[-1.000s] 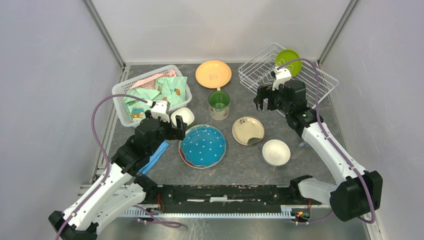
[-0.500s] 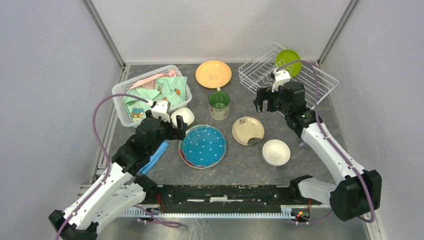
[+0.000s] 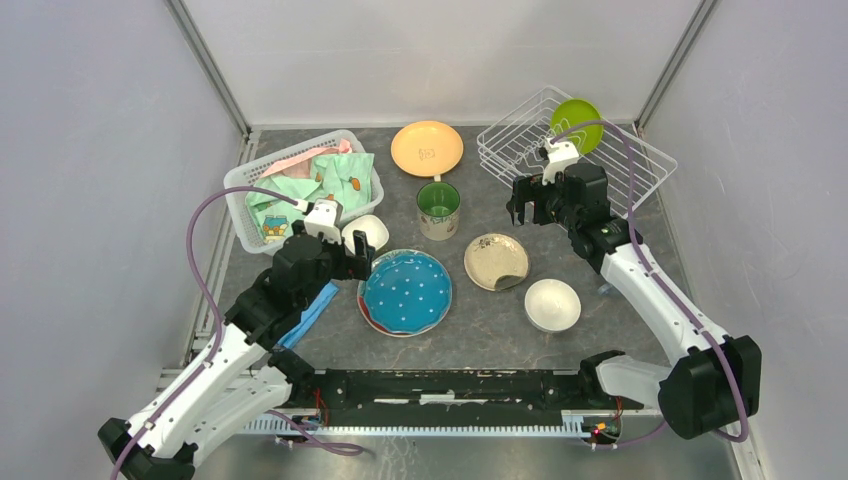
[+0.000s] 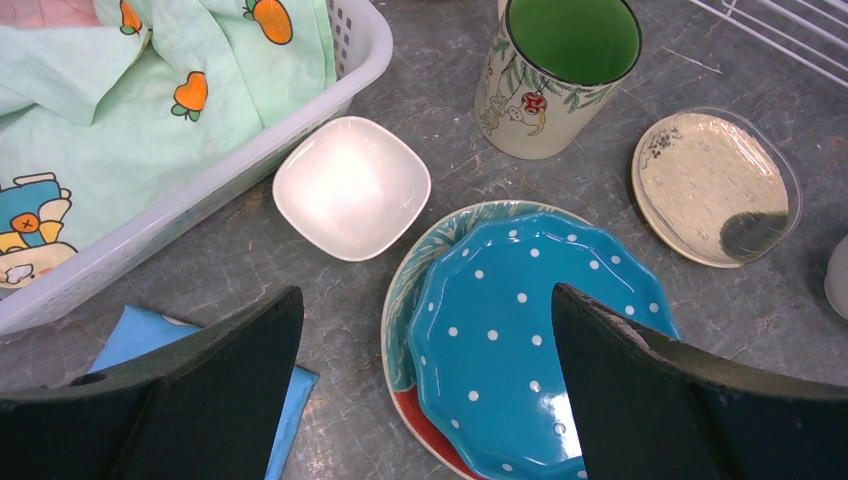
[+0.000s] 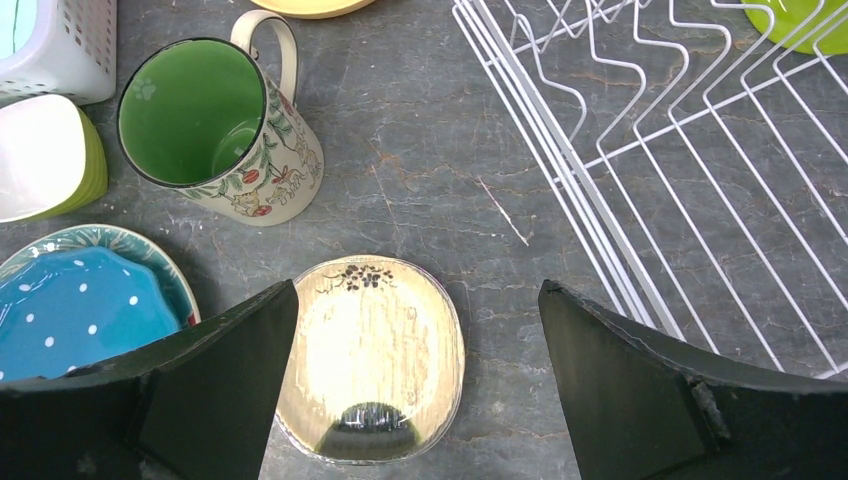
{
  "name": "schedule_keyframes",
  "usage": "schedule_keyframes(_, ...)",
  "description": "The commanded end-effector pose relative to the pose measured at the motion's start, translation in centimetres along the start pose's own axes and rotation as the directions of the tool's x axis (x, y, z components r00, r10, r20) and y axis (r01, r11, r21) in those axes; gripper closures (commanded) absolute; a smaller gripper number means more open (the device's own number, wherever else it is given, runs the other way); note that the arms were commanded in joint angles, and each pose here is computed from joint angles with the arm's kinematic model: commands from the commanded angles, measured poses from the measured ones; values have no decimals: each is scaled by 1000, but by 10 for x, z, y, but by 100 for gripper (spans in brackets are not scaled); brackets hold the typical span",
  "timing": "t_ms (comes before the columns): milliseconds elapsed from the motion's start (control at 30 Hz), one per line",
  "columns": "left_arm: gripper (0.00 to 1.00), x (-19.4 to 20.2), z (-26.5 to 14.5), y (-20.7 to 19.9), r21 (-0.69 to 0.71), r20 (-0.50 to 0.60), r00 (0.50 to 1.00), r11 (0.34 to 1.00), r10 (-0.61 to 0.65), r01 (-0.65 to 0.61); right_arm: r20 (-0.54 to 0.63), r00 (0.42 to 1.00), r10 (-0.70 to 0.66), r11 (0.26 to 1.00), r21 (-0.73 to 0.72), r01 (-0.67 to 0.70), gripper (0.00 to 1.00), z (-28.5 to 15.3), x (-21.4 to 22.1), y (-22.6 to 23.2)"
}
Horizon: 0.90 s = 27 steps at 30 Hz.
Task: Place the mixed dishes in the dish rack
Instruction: Pick up the plate at the center of the board.
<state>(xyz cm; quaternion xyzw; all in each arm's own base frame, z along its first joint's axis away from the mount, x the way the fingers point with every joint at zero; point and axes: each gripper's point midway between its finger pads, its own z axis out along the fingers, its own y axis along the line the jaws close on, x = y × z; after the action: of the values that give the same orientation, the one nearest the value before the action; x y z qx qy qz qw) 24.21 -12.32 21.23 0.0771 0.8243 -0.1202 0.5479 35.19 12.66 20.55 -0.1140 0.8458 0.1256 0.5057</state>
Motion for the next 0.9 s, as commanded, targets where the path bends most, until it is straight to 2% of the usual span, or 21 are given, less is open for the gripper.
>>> schedule_keyframes(0,0,-14,-3,0,-3,42,999,1000,3,-2,60,998,10,1000,-22,-9,2,-1,-17,6)
schedule_keyframes(333,0,-13,-2,-1,1,34,999,1000,4,-4,76,997,13,999,-37,-10,2,-2,-30,10)
schedule_keyframes(867,0,-13,-2,-1,2,37,999,1000,2,-2,69,997,21,999,-45,-18,2,-1,-27,11)
